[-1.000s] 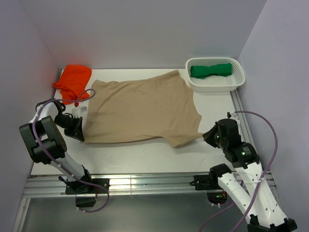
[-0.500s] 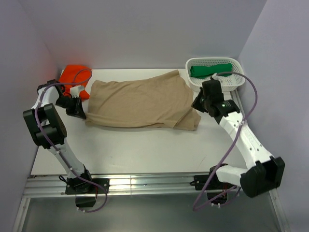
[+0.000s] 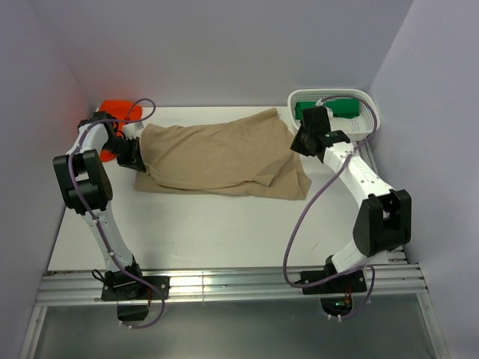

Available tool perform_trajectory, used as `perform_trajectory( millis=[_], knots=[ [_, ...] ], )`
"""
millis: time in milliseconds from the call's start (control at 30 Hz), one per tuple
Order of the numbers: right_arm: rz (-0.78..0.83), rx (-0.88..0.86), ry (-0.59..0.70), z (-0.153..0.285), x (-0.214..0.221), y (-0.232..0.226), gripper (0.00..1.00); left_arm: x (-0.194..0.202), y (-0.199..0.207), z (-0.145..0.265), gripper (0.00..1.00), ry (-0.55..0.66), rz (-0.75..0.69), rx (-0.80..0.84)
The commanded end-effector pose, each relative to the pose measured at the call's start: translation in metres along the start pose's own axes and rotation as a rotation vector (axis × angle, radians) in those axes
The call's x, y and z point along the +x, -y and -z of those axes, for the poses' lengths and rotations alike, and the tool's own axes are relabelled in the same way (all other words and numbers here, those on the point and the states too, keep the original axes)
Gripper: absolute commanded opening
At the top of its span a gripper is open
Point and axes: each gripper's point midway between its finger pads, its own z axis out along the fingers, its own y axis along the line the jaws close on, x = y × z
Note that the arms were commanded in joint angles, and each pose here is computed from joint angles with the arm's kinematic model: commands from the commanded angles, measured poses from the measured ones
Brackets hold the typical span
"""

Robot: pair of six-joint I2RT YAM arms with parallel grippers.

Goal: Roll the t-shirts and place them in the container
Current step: Fold the tshirt

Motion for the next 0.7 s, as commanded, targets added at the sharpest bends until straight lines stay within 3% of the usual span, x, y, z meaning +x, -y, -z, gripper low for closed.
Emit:
perform_trajectory(
  millis=[0, 667],
  knots=[
    [0.002, -0.019, 0.092, -0.002, -0.037, -0.009, 0.0, -0.025, -0.004, 0.005, 0.01, 0.059, 0.015, -0.035],
    [-0.055, 0.024, 0.089, -0.046, -0.041, 0.013, 0.0, -0.034, -0.016, -0.008, 0.06, 0.065, 0.083, -0.106]
  ],
)
